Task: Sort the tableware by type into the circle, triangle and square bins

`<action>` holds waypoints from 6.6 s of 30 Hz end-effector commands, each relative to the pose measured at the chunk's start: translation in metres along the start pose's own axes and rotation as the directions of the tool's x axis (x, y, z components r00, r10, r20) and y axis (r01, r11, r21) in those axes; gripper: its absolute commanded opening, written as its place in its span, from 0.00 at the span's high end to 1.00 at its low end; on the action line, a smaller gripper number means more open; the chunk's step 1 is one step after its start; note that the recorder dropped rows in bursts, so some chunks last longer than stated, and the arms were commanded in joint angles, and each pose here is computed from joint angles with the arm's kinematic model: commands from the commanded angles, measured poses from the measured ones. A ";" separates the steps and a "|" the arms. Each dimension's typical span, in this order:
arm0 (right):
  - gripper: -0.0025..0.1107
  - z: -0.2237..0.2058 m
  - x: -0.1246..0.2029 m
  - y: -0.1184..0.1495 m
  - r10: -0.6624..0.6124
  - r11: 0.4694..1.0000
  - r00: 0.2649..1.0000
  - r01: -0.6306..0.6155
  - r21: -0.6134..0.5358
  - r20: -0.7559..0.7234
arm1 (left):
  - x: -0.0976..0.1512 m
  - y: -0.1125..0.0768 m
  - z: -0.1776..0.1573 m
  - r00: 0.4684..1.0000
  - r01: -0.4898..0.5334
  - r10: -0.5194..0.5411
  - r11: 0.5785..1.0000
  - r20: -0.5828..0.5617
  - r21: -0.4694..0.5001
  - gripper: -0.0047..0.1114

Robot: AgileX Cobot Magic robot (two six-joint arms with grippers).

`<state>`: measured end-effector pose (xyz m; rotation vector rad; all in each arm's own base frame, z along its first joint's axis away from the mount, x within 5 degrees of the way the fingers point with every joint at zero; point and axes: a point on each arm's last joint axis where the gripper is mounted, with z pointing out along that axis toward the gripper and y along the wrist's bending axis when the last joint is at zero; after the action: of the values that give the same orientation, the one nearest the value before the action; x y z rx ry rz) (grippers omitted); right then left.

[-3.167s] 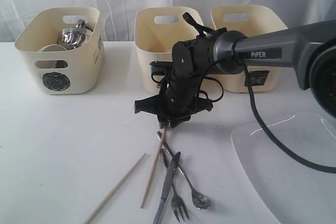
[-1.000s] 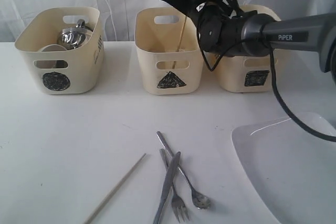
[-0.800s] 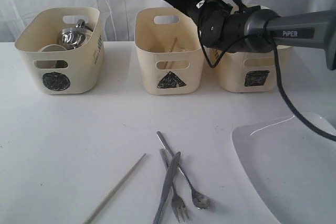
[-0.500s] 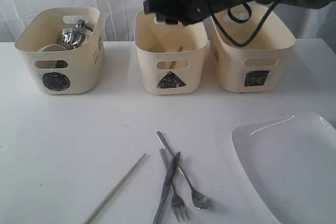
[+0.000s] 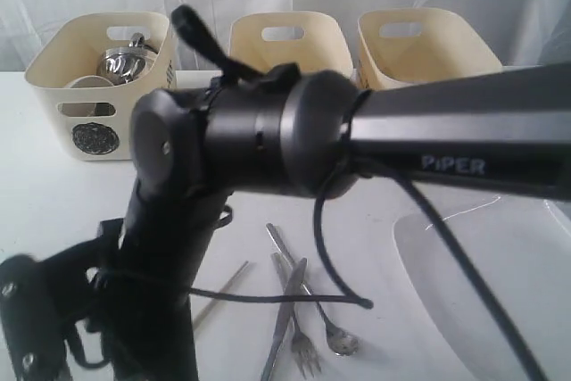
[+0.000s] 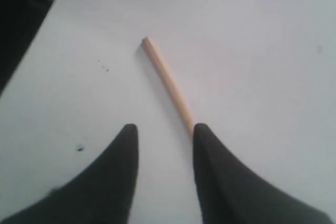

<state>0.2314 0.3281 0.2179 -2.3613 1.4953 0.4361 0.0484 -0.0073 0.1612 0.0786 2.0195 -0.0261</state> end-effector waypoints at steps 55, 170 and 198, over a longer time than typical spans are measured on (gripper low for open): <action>0.98 -0.032 -0.004 -0.043 -0.191 0.813 0.964 0.260 0.521 -0.184 | 0.004 -0.001 0.001 1.000 0.006 -0.006 1.000 -0.019 0.014 0.96; 0.63 0.064 0.144 0.028 0.917 -0.363 -0.395 -0.885 0.292 -0.057 | 0.004 -0.001 0.001 1.000 0.006 -0.006 1.000 -0.019 0.014 0.96; 0.63 0.072 0.139 0.026 0.961 -0.258 -0.275 -0.892 0.370 0.008 | 0.004 -0.001 0.001 1.000 0.006 -0.006 1.000 -0.019 0.014 0.96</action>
<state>0.2662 0.2373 0.1246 -0.1592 3.1134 0.2162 0.0484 -0.0073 0.1612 0.0786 2.0195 -0.0261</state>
